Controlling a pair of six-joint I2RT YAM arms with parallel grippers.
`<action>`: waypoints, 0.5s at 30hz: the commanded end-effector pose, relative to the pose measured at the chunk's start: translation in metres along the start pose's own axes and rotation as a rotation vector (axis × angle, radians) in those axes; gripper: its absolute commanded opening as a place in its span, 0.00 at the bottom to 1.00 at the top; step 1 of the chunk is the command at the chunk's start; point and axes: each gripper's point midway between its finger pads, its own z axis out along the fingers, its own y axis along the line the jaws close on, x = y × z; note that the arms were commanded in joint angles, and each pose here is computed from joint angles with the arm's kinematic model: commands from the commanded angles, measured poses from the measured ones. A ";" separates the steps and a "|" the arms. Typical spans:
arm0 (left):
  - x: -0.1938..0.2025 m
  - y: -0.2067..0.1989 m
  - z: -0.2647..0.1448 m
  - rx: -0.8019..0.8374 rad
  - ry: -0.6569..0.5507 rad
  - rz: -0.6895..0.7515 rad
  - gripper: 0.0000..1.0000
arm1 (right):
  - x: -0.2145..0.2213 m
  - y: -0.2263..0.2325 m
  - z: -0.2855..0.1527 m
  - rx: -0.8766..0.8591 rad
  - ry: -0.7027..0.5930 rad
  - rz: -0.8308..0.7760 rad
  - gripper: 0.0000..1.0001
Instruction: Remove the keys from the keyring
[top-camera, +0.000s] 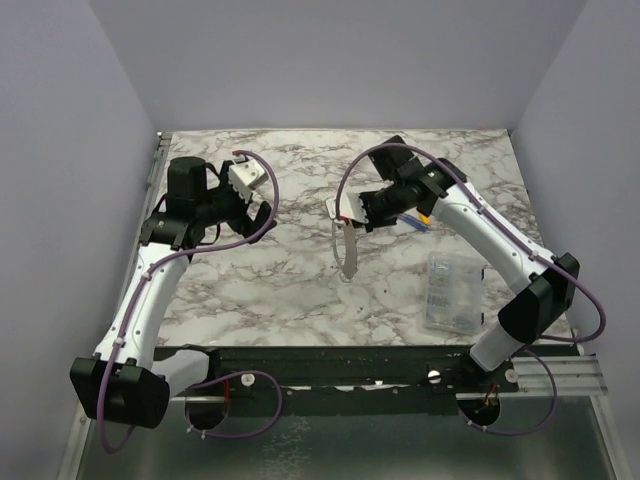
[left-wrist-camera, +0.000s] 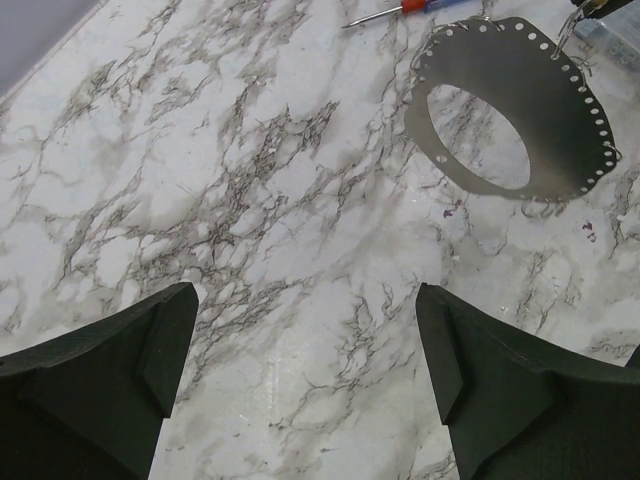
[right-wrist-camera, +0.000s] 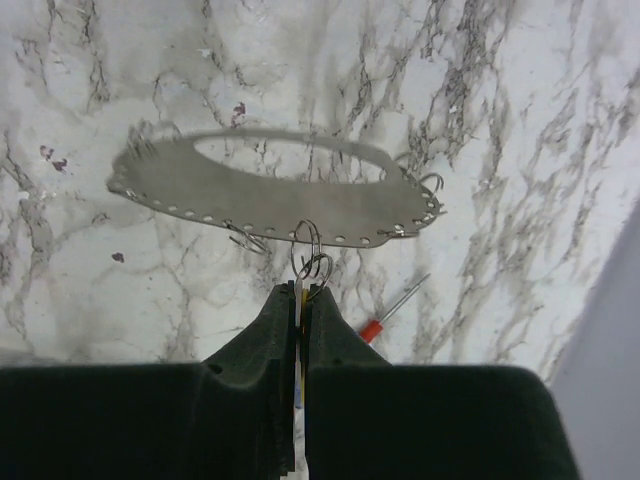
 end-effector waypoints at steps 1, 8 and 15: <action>-0.008 -0.006 -0.012 0.037 0.015 0.061 0.99 | -0.009 -0.008 -0.021 0.085 0.038 -0.212 0.00; -0.007 -0.017 -0.020 0.132 0.084 0.104 0.99 | -0.028 -0.011 -0.025 0.159 0.063 -0.410 0.01; -0.008 -0.027 -0.022 0.199 0.079 0.136 0.98 | -0.041 -0.018 -0.024 0.225 0.092 -0.547 0.01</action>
